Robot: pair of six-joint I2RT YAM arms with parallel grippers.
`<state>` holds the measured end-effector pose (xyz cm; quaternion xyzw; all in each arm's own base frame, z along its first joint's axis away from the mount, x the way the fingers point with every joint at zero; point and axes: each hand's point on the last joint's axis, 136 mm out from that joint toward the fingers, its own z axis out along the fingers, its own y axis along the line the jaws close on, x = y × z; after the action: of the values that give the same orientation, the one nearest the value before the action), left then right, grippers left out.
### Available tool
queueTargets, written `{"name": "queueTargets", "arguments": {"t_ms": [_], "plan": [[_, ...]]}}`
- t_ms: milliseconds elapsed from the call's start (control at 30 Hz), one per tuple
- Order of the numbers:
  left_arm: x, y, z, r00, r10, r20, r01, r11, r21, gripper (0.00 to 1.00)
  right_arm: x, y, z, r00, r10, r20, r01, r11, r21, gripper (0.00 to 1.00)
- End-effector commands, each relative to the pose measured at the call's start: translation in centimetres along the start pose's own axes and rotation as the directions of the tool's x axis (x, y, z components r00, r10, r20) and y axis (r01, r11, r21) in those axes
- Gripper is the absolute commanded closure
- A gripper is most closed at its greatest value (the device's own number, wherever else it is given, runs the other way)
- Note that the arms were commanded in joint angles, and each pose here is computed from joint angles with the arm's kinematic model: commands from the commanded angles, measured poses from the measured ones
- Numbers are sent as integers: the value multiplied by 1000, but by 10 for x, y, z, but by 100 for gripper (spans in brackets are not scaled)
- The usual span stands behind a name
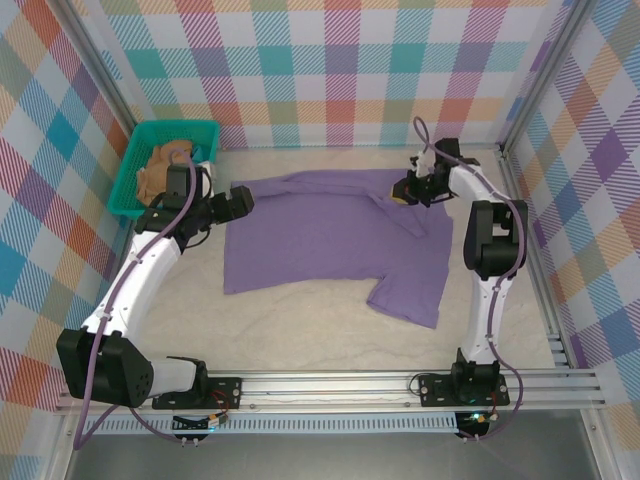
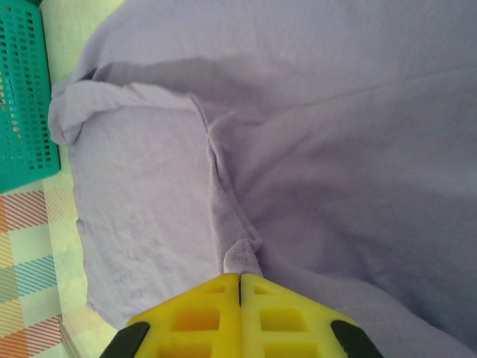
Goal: Fold and stack the t-shirts
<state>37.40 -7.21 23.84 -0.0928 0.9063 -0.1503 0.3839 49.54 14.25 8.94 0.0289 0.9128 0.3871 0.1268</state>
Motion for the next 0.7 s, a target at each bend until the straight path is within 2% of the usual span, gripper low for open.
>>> {"name": "queueTargets", "arguments": {"t_ms": [0,267,567,667], "plan": [[3,-2,-6,1000,24,3,-24,1000,6,0,11,19,7,1000,-21,-10,21,999,-50,100],[5,-1,-6,1000,29,3,-29,1000,4,0,43,21,29,999,19,-27,-17,997,71,99],[7,-1,-4,999,32,2,-32,999,6,0,66,27,47,986,141,90,-158,962,222,95],[7,-1,-5,999,34,2,-34,999,5,0,69,31,56,977,176,119,-200,951,236,90]]}}
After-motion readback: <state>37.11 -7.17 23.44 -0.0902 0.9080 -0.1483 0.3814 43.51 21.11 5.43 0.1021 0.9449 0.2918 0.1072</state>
